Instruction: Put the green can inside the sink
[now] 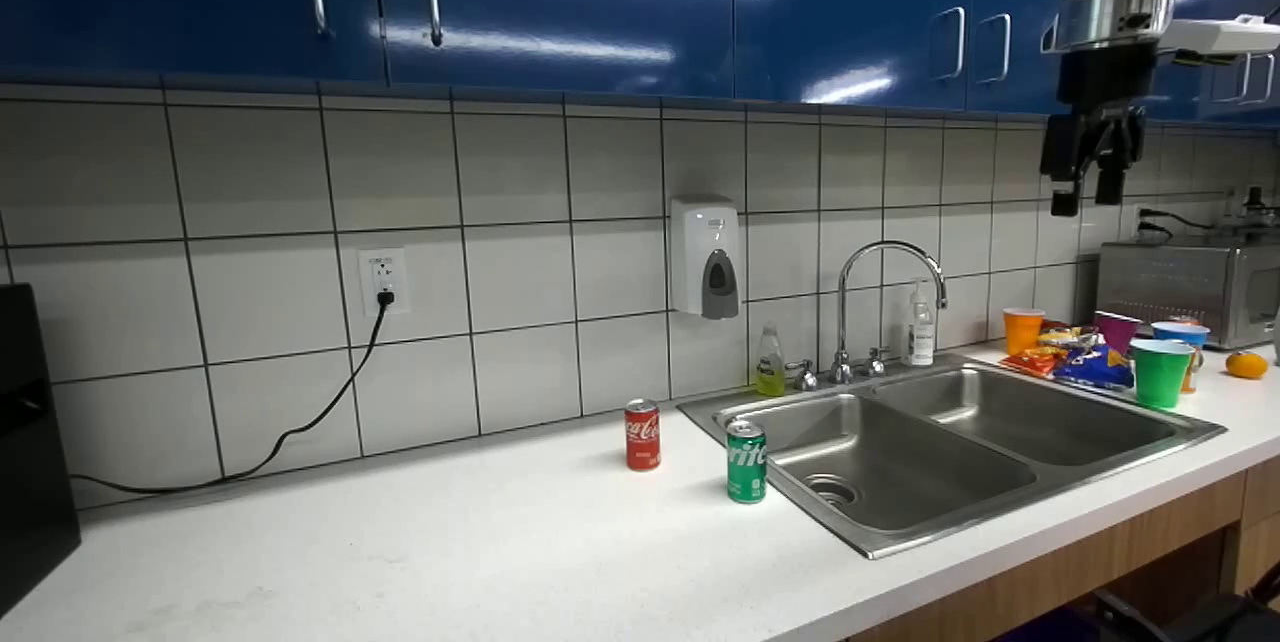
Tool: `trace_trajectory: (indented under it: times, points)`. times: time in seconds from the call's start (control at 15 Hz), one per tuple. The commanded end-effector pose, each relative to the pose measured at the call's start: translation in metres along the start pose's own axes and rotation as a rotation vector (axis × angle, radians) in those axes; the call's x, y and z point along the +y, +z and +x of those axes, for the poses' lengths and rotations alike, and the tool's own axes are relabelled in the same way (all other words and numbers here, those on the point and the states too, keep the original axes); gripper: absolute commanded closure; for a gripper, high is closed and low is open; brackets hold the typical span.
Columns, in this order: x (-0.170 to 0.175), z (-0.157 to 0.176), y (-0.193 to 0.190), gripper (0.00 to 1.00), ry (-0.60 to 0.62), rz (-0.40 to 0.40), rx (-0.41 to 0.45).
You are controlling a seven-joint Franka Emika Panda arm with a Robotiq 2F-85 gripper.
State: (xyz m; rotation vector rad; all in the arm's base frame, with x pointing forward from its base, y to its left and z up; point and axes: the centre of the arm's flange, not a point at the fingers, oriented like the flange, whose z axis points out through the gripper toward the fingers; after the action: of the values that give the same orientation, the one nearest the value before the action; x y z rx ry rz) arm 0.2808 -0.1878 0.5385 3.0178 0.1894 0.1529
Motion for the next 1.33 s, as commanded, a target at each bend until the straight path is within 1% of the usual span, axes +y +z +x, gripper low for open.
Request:
trace_trajectory:
  times: [0.0,0.33,0.8,1.27]
  points:
    - [-0.003,0.005,0.011,0.0,-0.001,0.003,-0.006]
    - [-0.015,0.02,0.038,0.0,-0.02,0.007,-0.02]
    - [-0.033,0.047,0.079,0.0,-0.079,0.005,-0.024]
    - [-0.058,0.08,0.12,0.0,-0.157,-0.027,0.009]
